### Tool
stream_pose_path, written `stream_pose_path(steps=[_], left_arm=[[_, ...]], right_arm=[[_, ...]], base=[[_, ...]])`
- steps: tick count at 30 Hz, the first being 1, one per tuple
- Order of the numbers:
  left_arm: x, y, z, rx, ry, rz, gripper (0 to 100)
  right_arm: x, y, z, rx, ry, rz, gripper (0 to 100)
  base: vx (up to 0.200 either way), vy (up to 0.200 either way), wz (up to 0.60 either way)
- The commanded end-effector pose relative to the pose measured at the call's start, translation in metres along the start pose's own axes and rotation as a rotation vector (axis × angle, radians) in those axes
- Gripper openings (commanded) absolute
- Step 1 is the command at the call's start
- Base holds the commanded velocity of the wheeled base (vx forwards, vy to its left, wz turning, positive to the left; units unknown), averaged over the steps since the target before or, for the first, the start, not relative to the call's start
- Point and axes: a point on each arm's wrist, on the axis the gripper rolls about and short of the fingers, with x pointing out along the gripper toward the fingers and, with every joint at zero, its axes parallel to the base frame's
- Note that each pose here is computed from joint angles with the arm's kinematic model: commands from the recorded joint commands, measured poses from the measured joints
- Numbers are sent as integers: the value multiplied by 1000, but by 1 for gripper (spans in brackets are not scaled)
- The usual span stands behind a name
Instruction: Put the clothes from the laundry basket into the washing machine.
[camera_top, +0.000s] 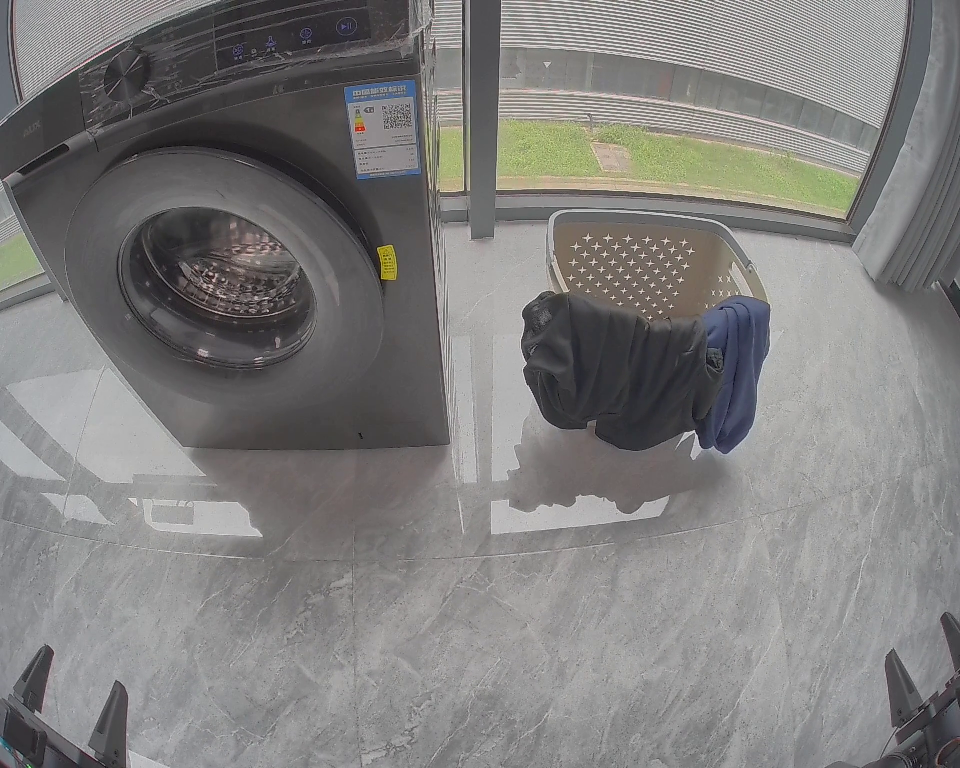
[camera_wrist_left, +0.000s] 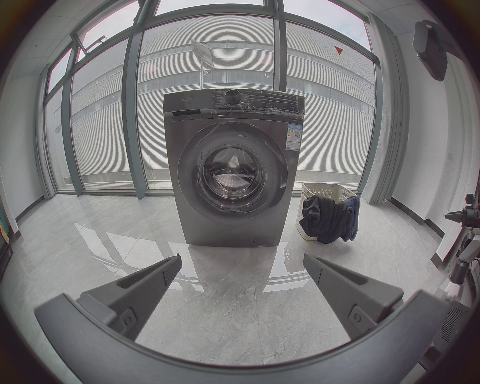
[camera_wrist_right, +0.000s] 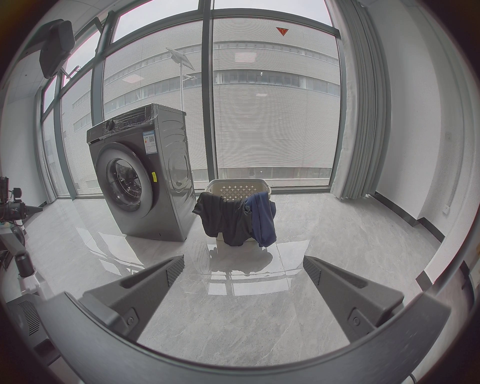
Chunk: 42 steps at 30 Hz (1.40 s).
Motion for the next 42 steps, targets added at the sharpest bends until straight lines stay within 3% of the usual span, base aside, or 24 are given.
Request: stream_pose_path(steps=[1, 5, 20, 35, 42], left_arm=[[0, 0, -5, 0, 4, 1, 100], [0, 0, -5, 0, 4, 1, 100], [0, 0, -5, 0, 4, 1, 100], [0, 0, -5, -3, 4, 3, 100], [0, 0, -5, -3, 4, 3, 100]], right_arm=[[0, 0, -5, 0, 3, 0, 100], [0, 0, -5, 0, 3, 0, 100], [0, 0, -5, 0, 3, 0, 100], [0, 0, -5, 1, 3, 0, 100], [0, 0, -5, 1, 3, 0, 100]], base=[[0, 0, 0], [0, 0, 0], [0, -200, 0], [0, 0, 240], [200, -171, 0]])
